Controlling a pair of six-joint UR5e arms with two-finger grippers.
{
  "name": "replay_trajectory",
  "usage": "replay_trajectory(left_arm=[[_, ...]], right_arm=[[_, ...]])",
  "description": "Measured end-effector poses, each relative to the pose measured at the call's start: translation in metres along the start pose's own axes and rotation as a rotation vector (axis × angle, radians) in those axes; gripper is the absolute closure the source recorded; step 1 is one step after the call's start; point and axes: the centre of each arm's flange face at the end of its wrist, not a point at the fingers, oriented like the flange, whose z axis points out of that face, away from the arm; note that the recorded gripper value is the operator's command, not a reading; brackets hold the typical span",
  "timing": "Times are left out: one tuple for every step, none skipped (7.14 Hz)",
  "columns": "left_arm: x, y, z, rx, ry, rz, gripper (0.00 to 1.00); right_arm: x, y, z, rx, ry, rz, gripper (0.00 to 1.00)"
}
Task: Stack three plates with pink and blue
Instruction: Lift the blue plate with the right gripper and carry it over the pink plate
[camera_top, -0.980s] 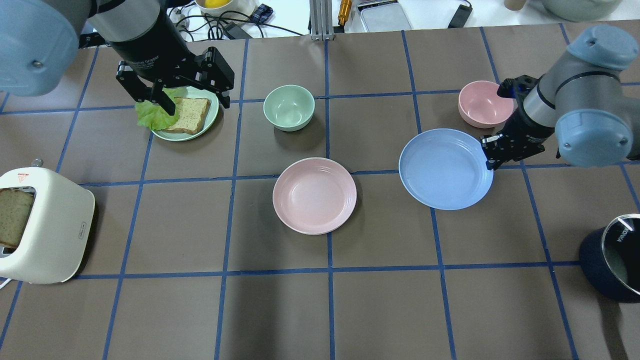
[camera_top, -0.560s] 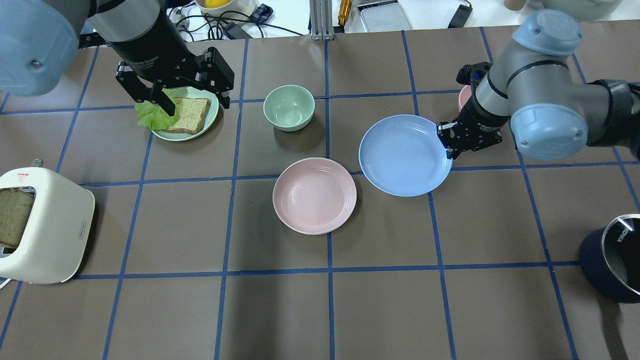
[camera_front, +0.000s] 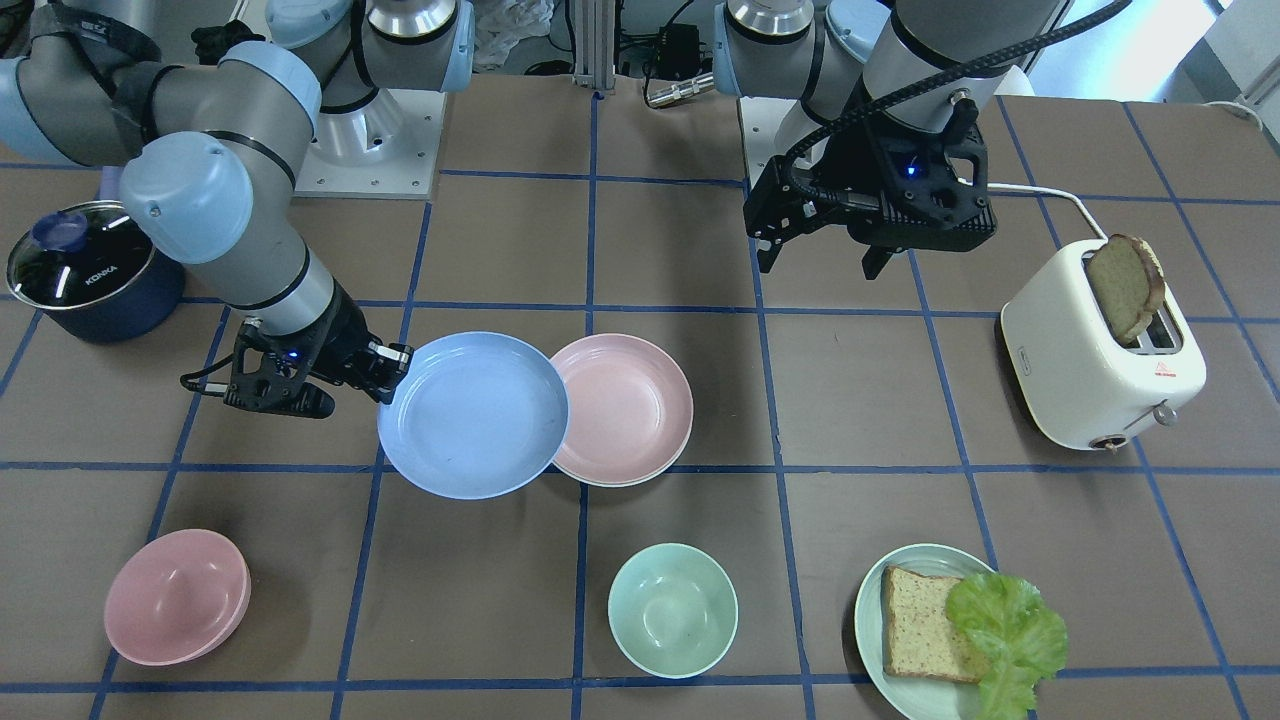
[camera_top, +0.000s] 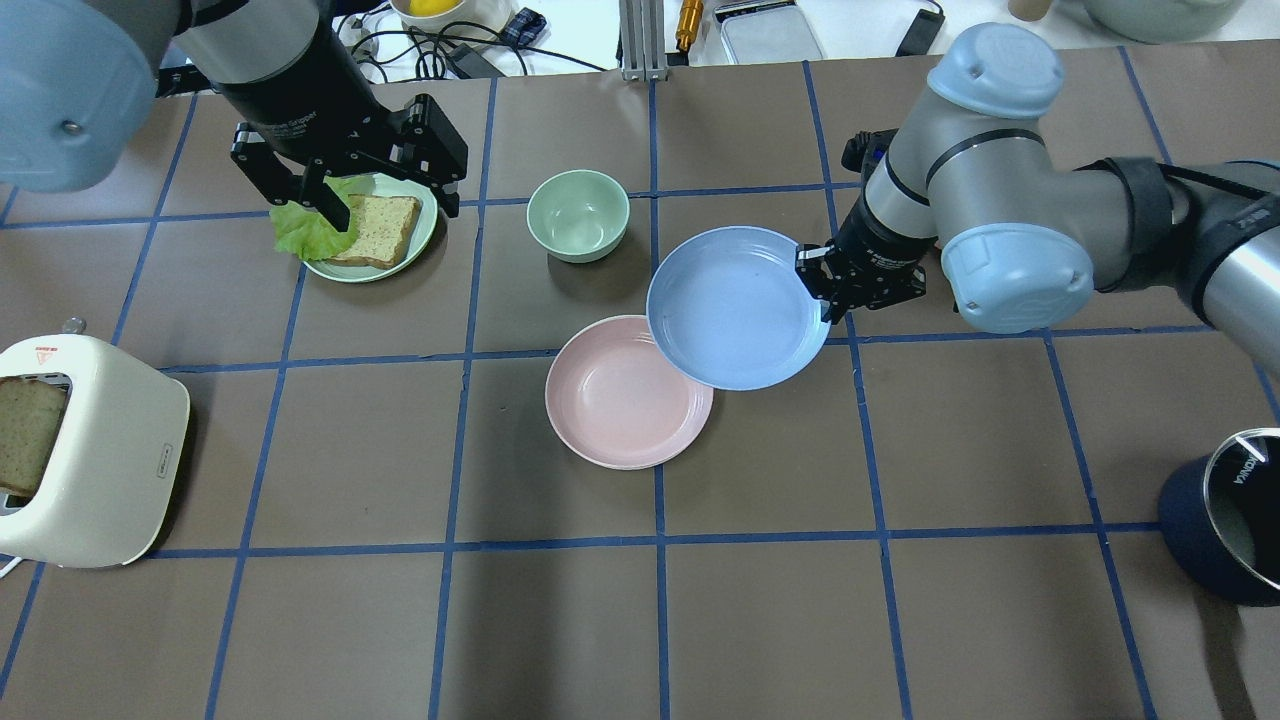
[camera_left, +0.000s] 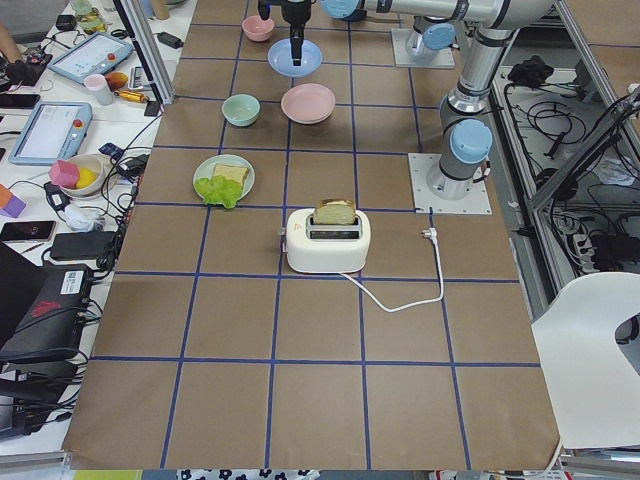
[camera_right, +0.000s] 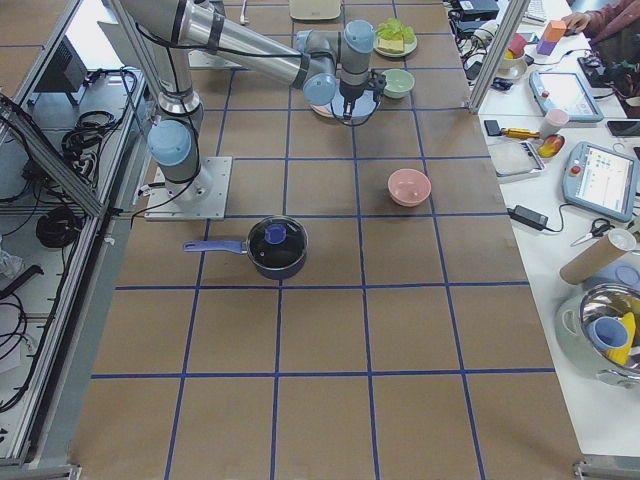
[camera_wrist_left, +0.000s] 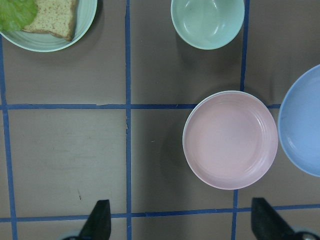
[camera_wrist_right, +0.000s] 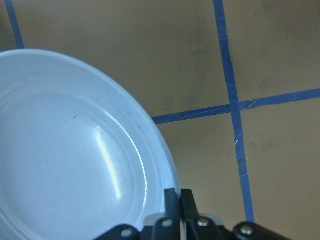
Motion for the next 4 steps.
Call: replay_trajectory(left_arm=[[0.000, 0.000, 0.000, 0.000, 0.000, 0.000, 0.00], [0.000, 0.000, 0.000, 0.000, 0.000, 0.000, 0.00], [0.000, 0.000, 0.000, 0.000, 0.000, -0.001, 0.00], [0.000, 0.000, 0.000, -0.001, 0.000, -0.001, 0.00]], right_arm=[[-0.021, 0.009, 0.005, -0.008, 0.002, 0.004, 1.00], [-0.040, 0.019, 0.011, -0.015, 0.004, 0.004, 1.00], [-0.052, 0.026, 0.015, -0.022, -0.003, 0.013, 1.00], [-0.063, 0.031, 0.019, -0.033, -0.025, 0.024, 1.00]])
